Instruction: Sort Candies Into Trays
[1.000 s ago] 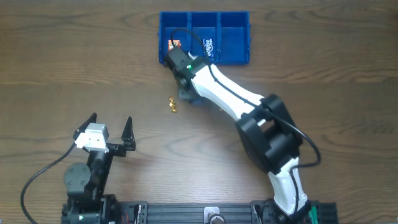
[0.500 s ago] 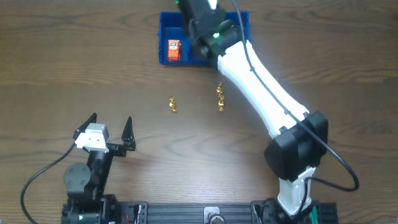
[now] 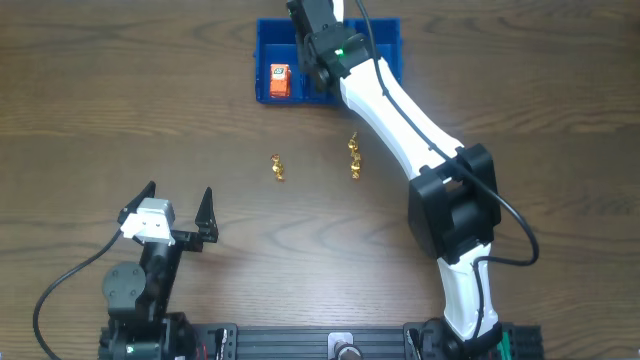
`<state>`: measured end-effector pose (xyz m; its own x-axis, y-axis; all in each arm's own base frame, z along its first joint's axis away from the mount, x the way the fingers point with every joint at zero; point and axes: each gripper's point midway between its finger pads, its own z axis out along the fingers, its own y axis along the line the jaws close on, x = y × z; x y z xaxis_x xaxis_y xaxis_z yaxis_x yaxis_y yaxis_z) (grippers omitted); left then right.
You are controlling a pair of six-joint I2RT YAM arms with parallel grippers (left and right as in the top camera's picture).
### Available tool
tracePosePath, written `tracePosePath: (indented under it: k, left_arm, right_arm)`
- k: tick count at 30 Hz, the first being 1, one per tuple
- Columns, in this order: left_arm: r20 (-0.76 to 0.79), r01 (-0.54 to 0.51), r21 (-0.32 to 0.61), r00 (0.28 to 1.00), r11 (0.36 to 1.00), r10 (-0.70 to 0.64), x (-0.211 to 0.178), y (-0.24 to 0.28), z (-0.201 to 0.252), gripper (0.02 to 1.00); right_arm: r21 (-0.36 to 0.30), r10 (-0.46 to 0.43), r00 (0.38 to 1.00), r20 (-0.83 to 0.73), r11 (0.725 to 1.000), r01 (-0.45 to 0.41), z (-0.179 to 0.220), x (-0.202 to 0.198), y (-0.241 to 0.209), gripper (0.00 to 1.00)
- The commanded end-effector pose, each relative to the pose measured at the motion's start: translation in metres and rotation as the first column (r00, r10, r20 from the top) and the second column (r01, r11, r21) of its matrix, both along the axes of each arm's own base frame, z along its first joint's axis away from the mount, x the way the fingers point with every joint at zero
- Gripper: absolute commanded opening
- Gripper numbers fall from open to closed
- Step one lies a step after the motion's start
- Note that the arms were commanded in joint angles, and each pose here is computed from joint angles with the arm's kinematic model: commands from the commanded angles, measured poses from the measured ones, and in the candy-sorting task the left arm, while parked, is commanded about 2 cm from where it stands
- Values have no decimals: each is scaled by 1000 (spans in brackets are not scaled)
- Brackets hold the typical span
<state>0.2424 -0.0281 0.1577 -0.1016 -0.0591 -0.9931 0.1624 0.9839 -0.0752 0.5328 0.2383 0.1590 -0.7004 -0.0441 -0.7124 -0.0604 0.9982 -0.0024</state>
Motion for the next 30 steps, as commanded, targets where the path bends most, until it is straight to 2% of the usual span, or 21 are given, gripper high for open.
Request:
tracePosePath:
  k: [1,10,20,24,25,27,29,30]
  left_arm:
    - [-43,14,11,999,1000,-13,-1,-2,-16,998]
    - [-43,14,11,999,1000,-13,-1,-2,-16,998]
    - [-43,14,11,999,1000,-13,-1,-2,-16,996]
    - [-43,14,11,999,1000,-13,-1,-2,-16,998]
    - [-43,14,11,999,1000,-13,-1,-2,-16,998]
    - [-43,14,11,999,1000,-13,-1,-2,-16,998]
    - [-43,14,11,999,1000,-13,-1,-2,-16,998]
    - [-43,14,11,999,1000,-13,-1,-2,-16,998]
  right_arm:
    - [-4,-15,999,-38,1000,15,-25,5,-3,159]
    - [-5,-17,999,-51,1000,17,-34,6,-3,159]
    - [23,-58,997,-57,998,59,-35,8,-8,159]
    - [24,-59,997,-55,998,60,-35,8,-9,196]
    - [24,-59,997,-55,998,61,-35,8,-9,272]
    - [24,-59,997,-55,998,61,-35,8,-9,546]
    - [23,-59,997,-56,998,60,-35,8,-9,1000]
    - [22,-59,997,-57,998,60,-35,8,-9,1000]
